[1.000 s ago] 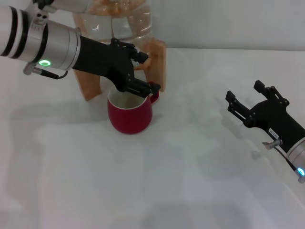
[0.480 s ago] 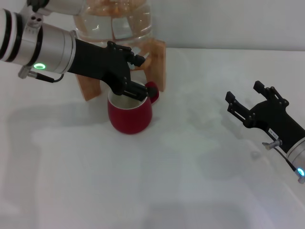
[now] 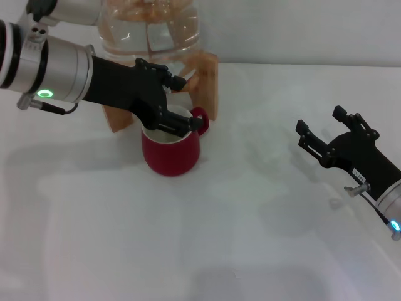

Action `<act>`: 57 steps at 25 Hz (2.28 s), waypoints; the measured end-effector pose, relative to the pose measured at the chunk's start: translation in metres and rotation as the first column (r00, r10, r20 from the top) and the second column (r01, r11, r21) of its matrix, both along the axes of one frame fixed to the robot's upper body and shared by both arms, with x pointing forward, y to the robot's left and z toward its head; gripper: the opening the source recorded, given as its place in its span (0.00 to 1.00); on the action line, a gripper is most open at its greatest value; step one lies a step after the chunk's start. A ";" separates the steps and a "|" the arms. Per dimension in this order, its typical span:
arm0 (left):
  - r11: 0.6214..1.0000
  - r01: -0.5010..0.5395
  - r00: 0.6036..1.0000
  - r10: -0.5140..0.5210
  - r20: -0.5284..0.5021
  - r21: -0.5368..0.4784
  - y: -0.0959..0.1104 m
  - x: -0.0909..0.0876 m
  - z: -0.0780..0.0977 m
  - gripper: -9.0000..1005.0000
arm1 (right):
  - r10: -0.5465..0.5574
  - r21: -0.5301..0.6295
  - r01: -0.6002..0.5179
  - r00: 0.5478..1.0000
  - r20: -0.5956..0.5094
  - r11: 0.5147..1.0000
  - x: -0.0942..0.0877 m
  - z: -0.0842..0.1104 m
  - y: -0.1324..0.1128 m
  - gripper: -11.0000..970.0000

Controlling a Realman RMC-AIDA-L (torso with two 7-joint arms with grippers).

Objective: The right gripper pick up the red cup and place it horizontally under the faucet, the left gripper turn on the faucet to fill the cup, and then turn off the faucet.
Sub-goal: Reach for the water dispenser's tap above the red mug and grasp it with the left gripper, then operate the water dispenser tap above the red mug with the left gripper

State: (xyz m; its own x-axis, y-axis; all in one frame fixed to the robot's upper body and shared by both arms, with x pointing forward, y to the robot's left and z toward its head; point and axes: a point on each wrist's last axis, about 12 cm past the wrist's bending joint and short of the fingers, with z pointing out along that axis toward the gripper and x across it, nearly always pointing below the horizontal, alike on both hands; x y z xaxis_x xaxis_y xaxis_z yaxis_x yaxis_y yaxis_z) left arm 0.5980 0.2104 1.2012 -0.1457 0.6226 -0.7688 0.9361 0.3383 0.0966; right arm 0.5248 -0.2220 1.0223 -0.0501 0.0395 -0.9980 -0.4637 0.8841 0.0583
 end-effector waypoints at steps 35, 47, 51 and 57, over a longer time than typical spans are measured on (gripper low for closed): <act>0.997 0.013 0.993 -0.004 0.116 -0.081 -0.006 0.001 0.013 0.85 | -0.004 -0.002 0.004 1.000 0.011 1.000 0.003 0.002 -0.002 0.87; 0.988 -0.072 0.991 0.086 0.101 -0.135 0.026 -0.034 -0.004 0.85 | 0.000 -0.009 0.000 1.000 0.009 1.000 0.004 0.002 -0.002 0.87; 0.984 -0.089 0.991 0.103 0.087 -0.151 0.032 -0.040 -0.008 0.85 | 0.006 -0.011 -0.006 1.000 0.007 1.000 0.003 0.001 -0.001 0.87; 0.982 -0.104 0.990 0.117 0.077 -0.156 0.036 -0.044 -0.013 0.85 | 0.012 -0.013 -0.012 1.000 0.004 1.000 0.002 0.000 0.001 0.87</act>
State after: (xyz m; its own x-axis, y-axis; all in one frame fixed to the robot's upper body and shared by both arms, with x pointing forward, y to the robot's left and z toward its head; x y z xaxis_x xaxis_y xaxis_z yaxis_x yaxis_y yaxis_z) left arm 0.5537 0.2468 1.1886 -0.1366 0.4823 -0.8653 0.8824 0.4562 0.1150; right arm 0.5270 -0.2212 1.0228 -0.0463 0.0261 -0.9986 -0.4741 0.8793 0.0449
